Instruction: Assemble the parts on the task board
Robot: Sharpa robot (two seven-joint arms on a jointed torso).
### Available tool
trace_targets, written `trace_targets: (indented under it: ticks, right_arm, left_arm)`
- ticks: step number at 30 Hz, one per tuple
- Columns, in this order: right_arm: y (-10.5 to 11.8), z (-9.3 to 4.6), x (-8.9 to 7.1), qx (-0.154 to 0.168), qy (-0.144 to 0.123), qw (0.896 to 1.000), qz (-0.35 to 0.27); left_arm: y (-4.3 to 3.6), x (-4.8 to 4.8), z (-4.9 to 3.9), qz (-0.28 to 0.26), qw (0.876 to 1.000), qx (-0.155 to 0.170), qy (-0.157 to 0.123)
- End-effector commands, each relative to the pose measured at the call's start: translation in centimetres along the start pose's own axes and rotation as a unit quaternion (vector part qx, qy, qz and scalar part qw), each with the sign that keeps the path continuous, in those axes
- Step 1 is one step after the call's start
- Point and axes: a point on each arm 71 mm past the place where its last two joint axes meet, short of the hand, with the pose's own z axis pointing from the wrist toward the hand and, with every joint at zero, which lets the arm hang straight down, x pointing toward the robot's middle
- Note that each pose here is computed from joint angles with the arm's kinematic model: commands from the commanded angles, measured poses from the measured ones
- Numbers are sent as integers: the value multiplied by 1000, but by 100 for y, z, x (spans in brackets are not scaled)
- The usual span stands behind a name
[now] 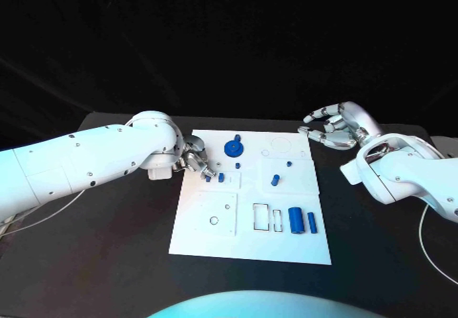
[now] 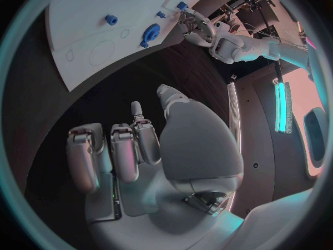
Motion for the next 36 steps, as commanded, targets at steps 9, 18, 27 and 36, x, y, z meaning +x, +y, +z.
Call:
trace_targets:
  ticks: [9,18,27,36]
  right_arm:
    - [4,-3,7,-6,2,1000,-1]
    - [-5,-6,7,-5,1,1000,0]
    - [-20,-7,0,-4,-1,1000,0]
    - [-32,-8,15,-6,-1,1000,4]
  left_arm:
    - [23,-36,-40,-28,999,11,-28]
    - [14,-104,-96,-64,996,30,-61]
    - [-104,-263,-227,-129,967,146,-164]
    - [-426,-200,-317,-40,919,297,-255]
